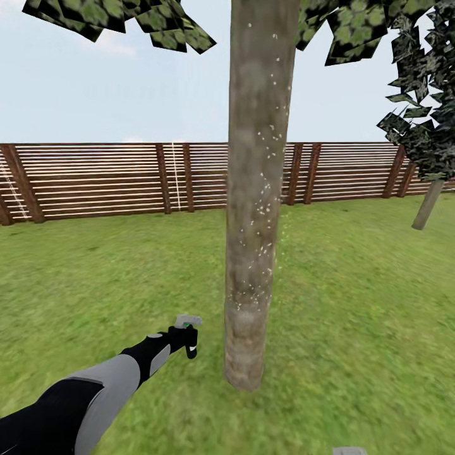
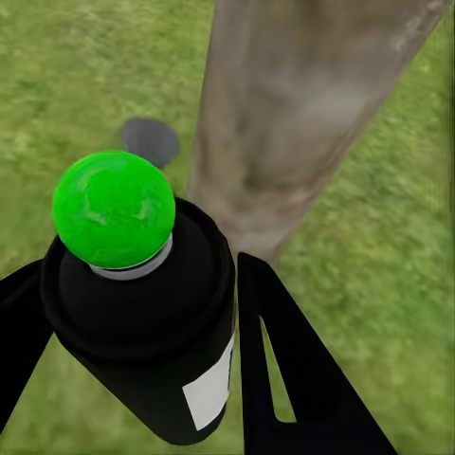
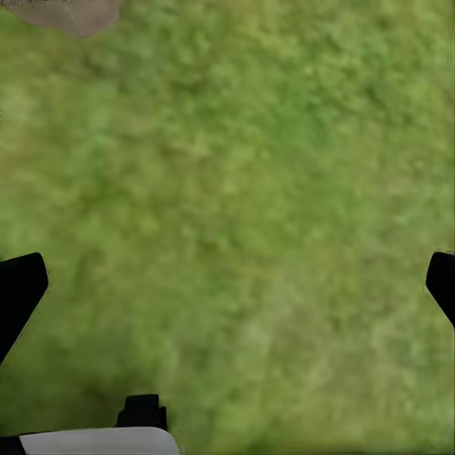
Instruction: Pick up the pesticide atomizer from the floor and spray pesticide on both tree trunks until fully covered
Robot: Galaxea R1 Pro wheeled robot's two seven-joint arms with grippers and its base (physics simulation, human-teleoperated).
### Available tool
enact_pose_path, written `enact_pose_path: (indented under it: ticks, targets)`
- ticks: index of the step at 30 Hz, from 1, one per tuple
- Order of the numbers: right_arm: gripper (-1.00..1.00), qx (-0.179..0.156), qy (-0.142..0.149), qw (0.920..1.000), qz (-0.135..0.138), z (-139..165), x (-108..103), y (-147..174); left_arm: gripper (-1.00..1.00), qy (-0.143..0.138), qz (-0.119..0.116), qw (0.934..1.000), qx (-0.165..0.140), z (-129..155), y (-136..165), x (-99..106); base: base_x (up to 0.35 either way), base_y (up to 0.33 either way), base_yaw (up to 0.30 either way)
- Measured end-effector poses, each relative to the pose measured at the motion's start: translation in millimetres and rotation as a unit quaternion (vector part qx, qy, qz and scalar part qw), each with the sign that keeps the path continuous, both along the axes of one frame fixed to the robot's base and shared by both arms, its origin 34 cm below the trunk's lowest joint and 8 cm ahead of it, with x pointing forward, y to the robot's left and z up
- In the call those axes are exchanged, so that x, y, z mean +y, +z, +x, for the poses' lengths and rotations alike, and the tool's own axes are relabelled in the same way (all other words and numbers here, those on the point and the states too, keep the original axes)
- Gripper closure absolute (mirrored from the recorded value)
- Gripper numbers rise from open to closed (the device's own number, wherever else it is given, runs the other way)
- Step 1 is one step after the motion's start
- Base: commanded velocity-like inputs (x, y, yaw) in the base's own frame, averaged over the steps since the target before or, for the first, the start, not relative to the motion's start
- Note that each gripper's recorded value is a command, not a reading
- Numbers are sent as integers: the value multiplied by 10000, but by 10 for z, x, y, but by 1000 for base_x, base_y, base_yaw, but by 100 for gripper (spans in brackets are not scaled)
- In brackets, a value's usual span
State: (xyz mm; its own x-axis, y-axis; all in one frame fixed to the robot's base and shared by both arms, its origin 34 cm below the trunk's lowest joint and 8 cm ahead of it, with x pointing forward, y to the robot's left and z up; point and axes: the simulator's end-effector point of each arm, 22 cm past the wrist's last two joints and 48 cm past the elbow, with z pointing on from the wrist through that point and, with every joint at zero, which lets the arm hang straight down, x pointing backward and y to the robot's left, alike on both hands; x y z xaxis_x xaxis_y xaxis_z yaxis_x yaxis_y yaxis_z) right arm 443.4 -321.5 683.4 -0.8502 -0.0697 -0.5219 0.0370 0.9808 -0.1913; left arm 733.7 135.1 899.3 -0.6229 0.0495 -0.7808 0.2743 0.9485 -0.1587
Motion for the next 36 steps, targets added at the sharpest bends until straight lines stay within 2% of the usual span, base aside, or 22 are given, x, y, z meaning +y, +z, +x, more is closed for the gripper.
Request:
enact_pose_path:
  ticks: [9, 29, 32, 36]
  targets:
    - [-100, 1, 1, 10000, 0, 0, 0, 0, 100, -1, 0, 10000, -4, 1, 1, 0, 121, 350, -300]
    - [-100, 0, 0, 10000, -2, 0, -4, 0, 100, -3, 0, 10000, 10, -11, -13, -1, 3, 350, -300]
    - [-100, 1, -2, 10000, -6, -1, -11, 0, 100, -178, -146, 9997, 95, -115, -79, -118, 0, 350, -300]
    - [-100, -4, 3, 10000, -4, 0, -5, 3, 100, -273, -232, 9993, 89, -146, -75, -174, 0, 243, -196]
